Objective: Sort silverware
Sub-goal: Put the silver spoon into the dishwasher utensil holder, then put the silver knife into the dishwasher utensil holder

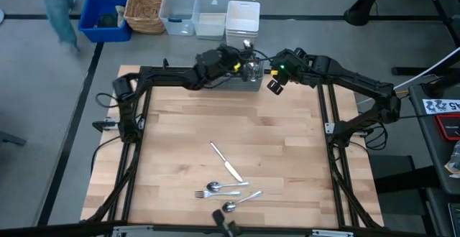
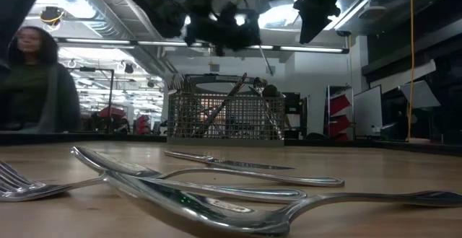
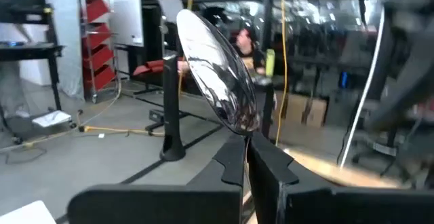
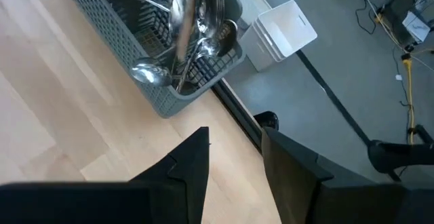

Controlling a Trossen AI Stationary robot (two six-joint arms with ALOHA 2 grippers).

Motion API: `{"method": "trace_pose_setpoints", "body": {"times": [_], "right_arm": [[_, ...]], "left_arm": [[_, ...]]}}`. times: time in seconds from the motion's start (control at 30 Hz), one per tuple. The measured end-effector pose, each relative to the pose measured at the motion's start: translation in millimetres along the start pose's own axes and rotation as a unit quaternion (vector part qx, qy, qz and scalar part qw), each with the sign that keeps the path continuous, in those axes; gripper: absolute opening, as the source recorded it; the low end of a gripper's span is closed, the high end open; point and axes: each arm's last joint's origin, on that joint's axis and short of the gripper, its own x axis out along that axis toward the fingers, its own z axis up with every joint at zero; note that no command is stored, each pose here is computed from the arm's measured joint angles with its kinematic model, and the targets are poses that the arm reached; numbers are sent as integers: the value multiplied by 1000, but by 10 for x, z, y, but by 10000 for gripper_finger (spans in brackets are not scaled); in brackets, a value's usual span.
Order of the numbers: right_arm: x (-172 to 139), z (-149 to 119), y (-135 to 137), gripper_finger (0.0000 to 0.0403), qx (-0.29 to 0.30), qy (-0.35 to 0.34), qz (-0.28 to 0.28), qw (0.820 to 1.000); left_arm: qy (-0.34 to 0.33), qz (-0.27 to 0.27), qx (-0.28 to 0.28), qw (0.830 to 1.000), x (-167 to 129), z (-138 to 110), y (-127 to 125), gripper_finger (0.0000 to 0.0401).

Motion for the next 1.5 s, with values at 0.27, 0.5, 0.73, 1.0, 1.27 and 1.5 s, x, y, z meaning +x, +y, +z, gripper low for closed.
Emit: {"method": "trace_pose_setpoints", "body": {"times": [0.27, 0.5, 0.73, 1.0, 1.27, 1.5], "right_arm": [[3, 5, 16, 138, 0, -1, 10, 1000], [10, 45, 22, 138, 9, -19, 11, 1000], [10, 47, 22, 138, 9, -20, 11, 1000], [10, 47, 22, 138, 9, -20, 11, 1000], [10, 47, 22, 138, 8, -20, 11, 1000], [10, 46, 27, 138, 8, -19, 21, 1000]], "left_arm": [[49, -9, 119, 992, 257, -520, -31, 7], [72, -18, 168, 983, 294, -763, -81, 30], [72, -30, 173, 982, 278, -763, -187, 70], [67, -33, 159, 985, 273, -728, -206, 109], [34, -29, 135, 990, 353, -514, -242, 111], [0, -26, 131, 991, 436, -289, -261, 111]]}}
